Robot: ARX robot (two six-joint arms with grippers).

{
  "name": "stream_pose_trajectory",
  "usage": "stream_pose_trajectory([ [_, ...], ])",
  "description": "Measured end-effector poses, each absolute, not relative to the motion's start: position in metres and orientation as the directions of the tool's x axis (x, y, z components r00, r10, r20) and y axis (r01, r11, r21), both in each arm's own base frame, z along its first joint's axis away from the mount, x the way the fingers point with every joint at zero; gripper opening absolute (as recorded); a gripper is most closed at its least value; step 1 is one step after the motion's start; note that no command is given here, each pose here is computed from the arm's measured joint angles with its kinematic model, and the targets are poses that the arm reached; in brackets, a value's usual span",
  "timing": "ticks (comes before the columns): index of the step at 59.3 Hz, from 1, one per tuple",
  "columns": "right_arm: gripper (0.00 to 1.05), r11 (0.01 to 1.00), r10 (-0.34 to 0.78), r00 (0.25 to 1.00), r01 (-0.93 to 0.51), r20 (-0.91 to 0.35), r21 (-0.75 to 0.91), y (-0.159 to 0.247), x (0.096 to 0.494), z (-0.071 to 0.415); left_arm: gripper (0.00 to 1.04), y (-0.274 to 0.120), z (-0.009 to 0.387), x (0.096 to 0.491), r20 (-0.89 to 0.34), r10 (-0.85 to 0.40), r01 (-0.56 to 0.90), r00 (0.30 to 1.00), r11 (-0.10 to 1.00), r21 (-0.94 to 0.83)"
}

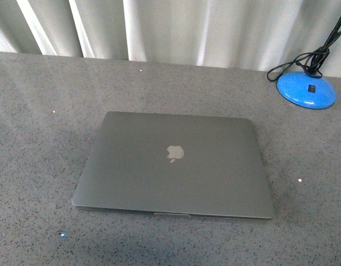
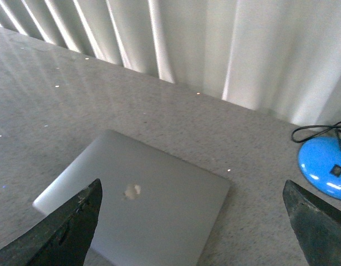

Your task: Close laptop

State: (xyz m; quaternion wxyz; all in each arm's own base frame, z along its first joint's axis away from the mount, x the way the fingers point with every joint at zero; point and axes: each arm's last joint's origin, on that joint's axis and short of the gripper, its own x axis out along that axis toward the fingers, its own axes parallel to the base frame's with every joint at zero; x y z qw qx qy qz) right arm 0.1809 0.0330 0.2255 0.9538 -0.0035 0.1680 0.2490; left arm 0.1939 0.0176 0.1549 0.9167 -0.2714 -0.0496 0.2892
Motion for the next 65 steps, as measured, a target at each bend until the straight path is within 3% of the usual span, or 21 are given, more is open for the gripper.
stream_pose_trajectory([
  [10,0.95,0.869,0.489,0.804,-0.482,-0.338,0.11,0.025,0.135,0.215,0.57,0.006,0.154,0.153,-0.056,0.631,-0.57,0.774,0.654,-0.497],
  [25,0.95,0.868,0.49,0.774,-0.478,-0.4,0.138,0.017,0.098,0.179,1.0,0.003,0.157,0.148,-0.034,0.623,-0.552,0.781,0.664,-0.505],
  [46,0.94,0.882,0.456,0.789,-0.464,-0.411,0.088,0.016,0.098,0.166,0.98,0.003,0.157,0.148,-0.033,0.622,-0.552,0.782,0.667,-0.501],
  [49,0.85,0.949,0.296,0.915,-0.314,-0.274,-0.023,0.017,0.1,0.161,0.91,0.005,0.157,0.148,-0.044,0.493,-0.46,0.869,0.774,-0.435],
  [51,0.8,0.969,0.23,0.956,-0.242,-0.182,-0.046,0.018,0.1,0.158,0.84,0.006,0.159,0.147,-0.041,0.356,-0.346,0.934,0.867,-0.359],
  [56,0.66,0.998,0.042,0.999,-0.042,0.003,-0.036,0.012,0.097,0.172,0.7,0.003,0.165,0.143,-0.012,0.117,-0.117,0.993,0.975,-0.189],
  [60,0.53,0.999,0.032,0.999,-0.032,0.026,-0.02,0.008,0.096,0.173,0.57,-0.001,0.168,0.139,0.007,0.002,-0.002,1.0,0.995,-0.101],
  [65,0.39,1.0,0.014,1.0,-0.013,0.021,-0.017,0.002,0.096,0.172,0.43,-0.001,0.17,0.135,0.014,-0.005,0.006,1.0,0.999,-0.052],
])
